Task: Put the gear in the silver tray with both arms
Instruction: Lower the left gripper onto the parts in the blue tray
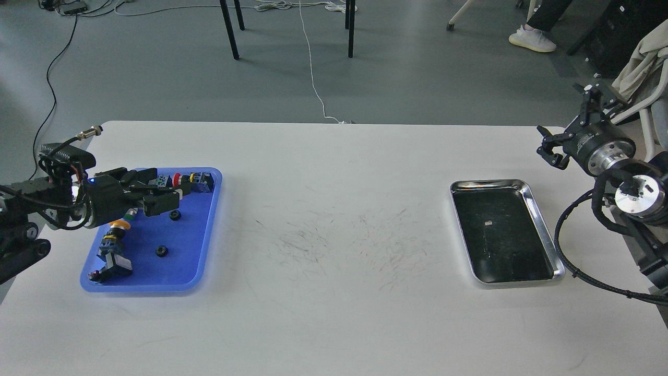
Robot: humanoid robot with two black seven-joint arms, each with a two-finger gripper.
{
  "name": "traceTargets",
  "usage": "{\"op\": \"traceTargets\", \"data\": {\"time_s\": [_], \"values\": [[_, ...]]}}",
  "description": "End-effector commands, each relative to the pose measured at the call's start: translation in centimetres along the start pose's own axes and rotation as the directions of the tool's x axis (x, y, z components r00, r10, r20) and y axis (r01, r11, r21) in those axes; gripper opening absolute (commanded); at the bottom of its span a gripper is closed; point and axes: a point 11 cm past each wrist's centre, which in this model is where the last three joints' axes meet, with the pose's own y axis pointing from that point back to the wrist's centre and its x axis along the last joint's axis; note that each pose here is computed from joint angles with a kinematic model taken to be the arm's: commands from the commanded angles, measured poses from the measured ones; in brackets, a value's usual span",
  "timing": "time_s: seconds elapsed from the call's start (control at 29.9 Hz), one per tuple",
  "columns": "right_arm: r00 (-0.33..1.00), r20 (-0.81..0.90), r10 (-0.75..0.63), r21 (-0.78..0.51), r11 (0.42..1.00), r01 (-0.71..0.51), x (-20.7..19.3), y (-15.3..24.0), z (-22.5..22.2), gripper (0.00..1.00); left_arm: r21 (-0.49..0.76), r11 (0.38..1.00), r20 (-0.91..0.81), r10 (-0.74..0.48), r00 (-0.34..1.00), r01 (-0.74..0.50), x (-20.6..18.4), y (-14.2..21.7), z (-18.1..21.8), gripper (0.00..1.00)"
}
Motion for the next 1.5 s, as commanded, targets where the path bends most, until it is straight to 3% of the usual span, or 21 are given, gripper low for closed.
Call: {"op": "traceTargets", "data": {"time_s": [0.0, 0.77, 1.07, 1.47], "values": [[1.0, -0.002, 0.0, -0.001, 1.0, 0.0, 0.0, 0.0, 0.0, 0.99, -0.019, 1.0, -0.028, -0.026, 0.999, 0.025, -0.5, -0.7, 0.7, 0.99], [1.0, -0.009, 0.009, 0.006, 1.0, -0.009, 0.5, 0.2, -0.5, 0.99, 0.052, 0.996, 0.067, -0.078, 0.995, 0.075, -4.8, -0.6, -1.4, 0.88], [1.0, -0.009, 0.008, 0.005, 1.0, -0.008, 0.4, 0.1, -0.4, 0.99, 0.106, 0.994, 0.103, -0.031, 0.994, 0.02, -4.6, -1.4, -2.8, 0.81], [1.0, -0.012, 0.01, 0.004, 1.0, -0.01, 0.5, 0.2, -0.4, 0.99, 0.088, 0.996, 0.093, -0.002, 0.996, -0.006, -4.5, -1.7, -2.2, 0.75]]}}
